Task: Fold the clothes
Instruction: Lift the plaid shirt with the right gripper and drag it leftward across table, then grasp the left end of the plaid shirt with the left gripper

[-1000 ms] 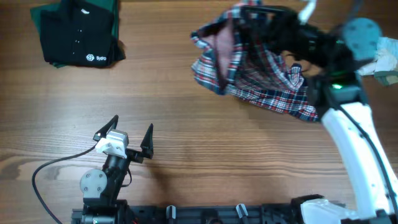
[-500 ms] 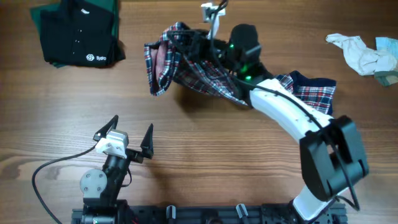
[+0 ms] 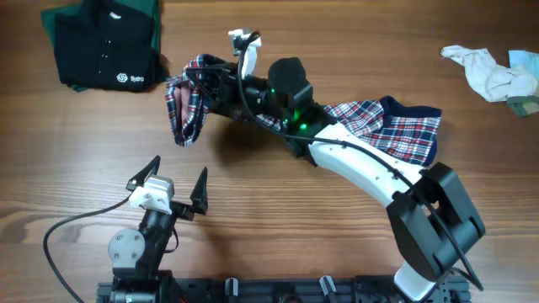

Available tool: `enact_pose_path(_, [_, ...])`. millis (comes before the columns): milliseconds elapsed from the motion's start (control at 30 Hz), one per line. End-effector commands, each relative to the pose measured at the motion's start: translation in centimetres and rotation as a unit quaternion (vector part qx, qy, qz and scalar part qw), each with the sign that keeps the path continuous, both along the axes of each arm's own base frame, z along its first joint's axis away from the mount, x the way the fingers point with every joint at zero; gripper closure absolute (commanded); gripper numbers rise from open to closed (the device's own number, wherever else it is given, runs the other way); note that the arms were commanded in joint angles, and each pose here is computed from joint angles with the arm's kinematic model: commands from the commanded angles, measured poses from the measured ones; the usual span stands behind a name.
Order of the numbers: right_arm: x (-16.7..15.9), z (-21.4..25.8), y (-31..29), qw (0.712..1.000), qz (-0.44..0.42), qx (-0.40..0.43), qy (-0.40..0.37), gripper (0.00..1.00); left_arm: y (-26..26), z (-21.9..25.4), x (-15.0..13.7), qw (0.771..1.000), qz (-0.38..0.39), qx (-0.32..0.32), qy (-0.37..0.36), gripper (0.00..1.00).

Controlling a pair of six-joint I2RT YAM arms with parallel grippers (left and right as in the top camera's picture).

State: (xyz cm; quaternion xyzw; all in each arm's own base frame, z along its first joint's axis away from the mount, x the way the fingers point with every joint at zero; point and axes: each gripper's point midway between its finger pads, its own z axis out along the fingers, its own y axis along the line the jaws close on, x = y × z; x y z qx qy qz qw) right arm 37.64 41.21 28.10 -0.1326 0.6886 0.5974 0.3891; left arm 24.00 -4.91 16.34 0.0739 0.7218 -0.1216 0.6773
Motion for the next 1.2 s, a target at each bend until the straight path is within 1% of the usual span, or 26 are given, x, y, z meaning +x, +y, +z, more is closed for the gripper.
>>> enact_pose_path(0, [0.1,0.6,0.7,1.000,-0.009,0.003,-0.020,0.90,0.3,-0.1,0.1,1.000,0.007,0.006,-0.002,0.00])
enact_pose_path(33, [0.0,0.6,0.8,1.000,-0.008,0.004,-0.021,0.90,0.3,-0.1,0.1,1.000,0.007,0.006,-0.002,0.00])
enact_pose_path(67, [0.0,0.7,0.8,1.000,-0.007,0.005,-0.023,0.86,0.3,-0.1,0.1,1.000,0.007,0.006,-0.002,0.00])
enact_pose_path(133, [0.0,0.9,0.8,1.000,-0.009,0.008,-0.028,0.53,0.3,-0.1,0.1,1.000,0.007,0.006,-0.002,0.00])
enact_pose_path(167, [0.1,1.2,0.7,0.999,-0.012,0.011,-0.032,0.34,0.3,-0.1,0.1,1.000,0.007,0.006,-0.002,0.00])
enact_pose_path(300, [-0.1,2.8,0.6,0.996,-0.009,0.019,-0.087,0.32,0.3,-0.1,0.1,1.000,0.007,0.006,-0.002,0.00])
enact_pose_path(367, [-0.2,3.8,0.9,0.994,0.000,0.014,-0.112,0.27,0.3,-0.1,0.1,1.000,0.007,0.006,-0.002,0.00])
enact_pose_path(400, [-0.2,4.2,1.1,0.993,0.005,0.006,-0.118,0.24,0.3,-0.1,0.1,1.000,0.007,0.006,-0.002,0.00])
enact_pose_path(467, [0.3,4.8,1.4,0.992,0.008,-0.019,-0.127,0.23,0.3,-0.1,0.1,1.000,0.007,0.006,-0.002,0.00])
enact_pose_path(567, [2.2,5.0,0.1,0.990,-0.010,-0.071,-0.118,0.21,0.3,-0.1,0.1,1.000,0.007,0.006,-0.002,0.00])
enact_pose_path(633, [4.9,4.4,-3.1,0.986,-0.062,-0.134,-0.083,0.20,0.3,-0.1,0.1,1.000,0.007,0.006,-0.002,0.00])
enact_pose_path(667, [6.1,3.8,-5.4,0.978,-0.091,-0.175,-0.066,0.15,0.3,-0.1,0.1,1.000,0.007,0.006,-0.002,0.00])
enact_pose_path(700, [7.2,3.3,-7.8,0.968,-0.123,-0.211,-0.049,0.05,0.3,-0.1,0.1,1.000,0.007,0.006,-0.002,0.00])
enact_pose_path(733, [8.2,2.5,-11.0,0.952,-0.168,-0.255,-0.026,0.00,0.3,-0.1,0.1,1.000,0.007,0.006,-0.002,0.00])
enact_pose_path(800, [9.6,1.1,-17.9,0.911,-0.258,-0.322,0.024,0.00,0.3,-0.1,0.1,1.000,0.007,0.006,-0.002,0.00])
enact_pose_path(900, [9.8,-0.6,-24.8,0.871,-0.315,-0.366,0.084,0.00,0.3,-0.1,0.1,1.000,0.007,0.006,-0.002,0.00])
enact_pose_path(1000, [9.5,-3.2,-31.5,0.837,-0.361,-0.370,0.181,0.00,0.3,-0.1,0.1,1.000,0.007,0.006,-0.002,0.00])
enact_pose_path(1100, [8.7,-5.1,-36.3,0.805,-0.396,-0.366,0.249,0.00,0.3,-0.1,0.1,1.000,0.007,0.006,-0.002,0.00])
enact_pose_path(1167, [8.2,-5.8,-38.7,0.789,-0.409,-0.368,0.273,0.00,0.3,-0.1,0.1,1.000,0.007,0.006,-0.002,0.00])
